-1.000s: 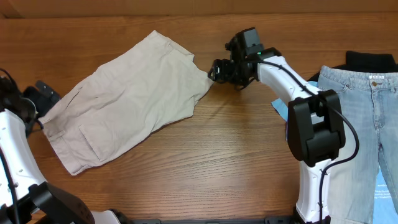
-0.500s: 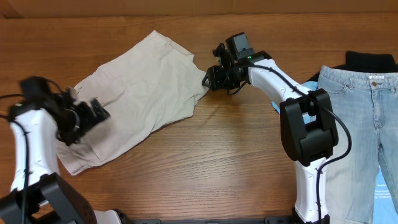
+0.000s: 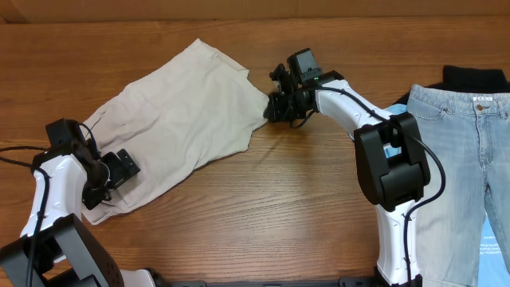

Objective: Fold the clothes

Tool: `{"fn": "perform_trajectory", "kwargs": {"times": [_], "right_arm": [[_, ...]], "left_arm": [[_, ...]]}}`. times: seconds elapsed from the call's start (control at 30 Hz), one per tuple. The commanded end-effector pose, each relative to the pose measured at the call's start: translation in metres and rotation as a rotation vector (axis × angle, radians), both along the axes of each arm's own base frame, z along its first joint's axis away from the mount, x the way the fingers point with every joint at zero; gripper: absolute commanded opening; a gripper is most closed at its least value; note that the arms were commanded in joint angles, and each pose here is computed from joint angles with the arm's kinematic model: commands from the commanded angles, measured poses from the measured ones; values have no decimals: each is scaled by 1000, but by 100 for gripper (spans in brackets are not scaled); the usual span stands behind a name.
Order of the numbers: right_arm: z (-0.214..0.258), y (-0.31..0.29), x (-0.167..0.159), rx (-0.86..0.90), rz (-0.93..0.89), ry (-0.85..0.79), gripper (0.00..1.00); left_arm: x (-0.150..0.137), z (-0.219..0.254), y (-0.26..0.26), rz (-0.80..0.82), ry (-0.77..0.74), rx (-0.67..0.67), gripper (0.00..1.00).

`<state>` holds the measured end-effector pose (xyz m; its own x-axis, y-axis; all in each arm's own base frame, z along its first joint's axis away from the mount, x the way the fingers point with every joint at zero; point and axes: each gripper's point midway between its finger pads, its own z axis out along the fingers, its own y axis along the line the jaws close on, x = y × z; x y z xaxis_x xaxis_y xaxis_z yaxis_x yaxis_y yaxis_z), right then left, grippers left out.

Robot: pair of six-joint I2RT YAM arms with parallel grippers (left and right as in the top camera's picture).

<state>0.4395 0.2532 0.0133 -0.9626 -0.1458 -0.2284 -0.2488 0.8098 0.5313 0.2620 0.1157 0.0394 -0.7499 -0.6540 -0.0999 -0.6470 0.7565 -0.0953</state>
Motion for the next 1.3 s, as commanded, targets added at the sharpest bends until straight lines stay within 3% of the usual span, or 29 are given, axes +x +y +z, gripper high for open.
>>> {"fn": "perform_trajectory", "kwargs": {"times": [0.0,0.17,0.4,0.43,0.47,0.53,0.6,0.7,0.93,1.17,1.27], "right_arm": [[11,-20,-10,-8,-36,79,4],[42,-68,-41,-147,-200,236,4],[73,-101,-110,-375,-325,444,4],[76,-99,-117,-388,-316,460,9],[77,-99,-118,-389,-314,461,23],[75,-103,-113,-413,-322,430,60],[71,-114,-97,-456,-351,356,75],[71,-117,-70,-427,-339,246,75],[91,-61,-40,-126,9,5,64],[106,-41,20,-51,-2,-259,64],[102,-33,44,-19,-23,-335,63]], "left_arm": [[-3,0,12,50,14,42,100],[16,17,24,59,-50,71,100],[51,60,22,-42,-174,37,100],[56,73,25,-50,-187,50,100],[57,77,26,-55,-192,54,100],[61,85,28,-72,-206,66,100],[62,87,29,-92,-208,77,100],[58,82,39,-78,-177,124,100],[57,55,65,-53,-73,224,100],[79,35,64,-76,-116,176,100],[84,36,60,-113,-142,159,86]]}}
